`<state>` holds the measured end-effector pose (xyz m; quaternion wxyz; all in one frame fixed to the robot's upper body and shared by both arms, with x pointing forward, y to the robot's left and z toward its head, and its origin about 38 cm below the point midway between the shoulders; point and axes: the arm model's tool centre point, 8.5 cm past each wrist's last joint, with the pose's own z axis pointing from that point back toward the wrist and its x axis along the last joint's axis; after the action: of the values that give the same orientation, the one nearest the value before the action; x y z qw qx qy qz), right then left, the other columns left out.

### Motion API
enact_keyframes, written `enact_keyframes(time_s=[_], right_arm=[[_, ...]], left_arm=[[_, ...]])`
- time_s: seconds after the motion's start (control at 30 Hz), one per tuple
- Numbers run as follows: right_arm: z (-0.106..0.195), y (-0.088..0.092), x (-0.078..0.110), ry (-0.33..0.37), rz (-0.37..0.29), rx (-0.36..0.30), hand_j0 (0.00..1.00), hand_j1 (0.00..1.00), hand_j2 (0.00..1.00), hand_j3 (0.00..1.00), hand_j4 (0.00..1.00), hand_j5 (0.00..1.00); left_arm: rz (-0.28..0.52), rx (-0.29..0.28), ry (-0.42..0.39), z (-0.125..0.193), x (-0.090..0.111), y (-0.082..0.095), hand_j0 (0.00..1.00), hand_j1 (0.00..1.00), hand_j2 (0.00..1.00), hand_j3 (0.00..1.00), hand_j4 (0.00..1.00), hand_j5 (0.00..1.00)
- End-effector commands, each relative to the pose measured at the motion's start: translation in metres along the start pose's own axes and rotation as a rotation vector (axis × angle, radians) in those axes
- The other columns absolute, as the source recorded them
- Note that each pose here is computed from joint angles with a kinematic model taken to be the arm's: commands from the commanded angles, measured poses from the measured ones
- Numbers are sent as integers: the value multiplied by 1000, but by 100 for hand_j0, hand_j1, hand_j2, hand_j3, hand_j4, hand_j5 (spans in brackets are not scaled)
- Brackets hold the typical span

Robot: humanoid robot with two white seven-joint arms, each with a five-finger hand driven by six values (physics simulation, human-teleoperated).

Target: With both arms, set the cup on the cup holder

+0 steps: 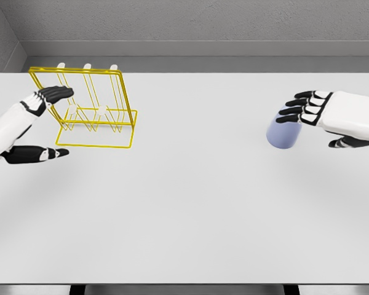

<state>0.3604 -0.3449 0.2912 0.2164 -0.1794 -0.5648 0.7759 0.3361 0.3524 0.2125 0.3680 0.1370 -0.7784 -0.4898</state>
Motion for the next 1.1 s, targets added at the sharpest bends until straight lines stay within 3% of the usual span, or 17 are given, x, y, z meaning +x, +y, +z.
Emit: enact_keyframes(time_s=[0.0,0.27,0.3,0.33,0.4,0.43,0.53,0.57,0.6,0.7,0.8,0.87,0.9,1.07], right_arm=[[-1,0,0,-1,-3,-2,100,100,100,100,100,100],[-6,-15,-13,20,13,-40,100,100,100,100,100,100],[-11,-9,-21,30,-2,77,100,100,100,100,100,100],[-17,-7,-26,22,-32,129,100,100,100,100,100,100],[-36,-19,-34,7,-27,170,100,100,100,100,100,100],[-42,-19,-39,19,-13,175,100,100,100,100,100,100],[-48,-13,-42,21,-21,178,100,100,100,100,100,100],[-53,-19,-43,18,-17,163,100,100,100,100,100,100],[-52,-31,-51,38,-3,149,100,100,100,100,100,100],[-74,-27,-73,69,-53,153,100,100,100,100,100,100],[-105,-8,-87,84,-68,231,100,100,100,100,100,100],[-107,6,-93,109,-66,279,100,100,100,100,100,100],[-100,8,-99,139,-59,296,100,100,100,100,100,100],[-73,1,-114,208,-28,320,100,100,100,100,100,100]], left_arm=[[24,15,-1,-2,0,-7,100,100,100,100,100,100],[52,42,0,-4,0,-15,100,100,100,100,100,100],[59,50,-1,-6,0,-17,100,100,100,100,100,100],[60,51,-1,-5,0,-18,100,100,100,100,100,100],[53,18,6,-1,1,-27,100,100,100,100,100,100],[89,-19,-2,-3,4,-44,100,100,100,100,100,100],[205,-44,-28,-8,14,-71,100,100,100,100,100,100],[226,-55,-43,-13,17,-77,100,100,100,100,100,100],[257,-58,-50,-15,20,-81,100,100,100,100,100,100],[334,-42,-65,-21,24,-83,100,100,100,100,100,100],[457,-47,-65,-22,29,-97,100,100,100,100,100,100],[505,-51,-70,-26,31,-99,100,100,100,100,100,100],[509,-75,-68,-24,30,-100,100,100,100,100,100,100],[742,-238,-164,-25,49,-116,100,100,100,100,100,100]])
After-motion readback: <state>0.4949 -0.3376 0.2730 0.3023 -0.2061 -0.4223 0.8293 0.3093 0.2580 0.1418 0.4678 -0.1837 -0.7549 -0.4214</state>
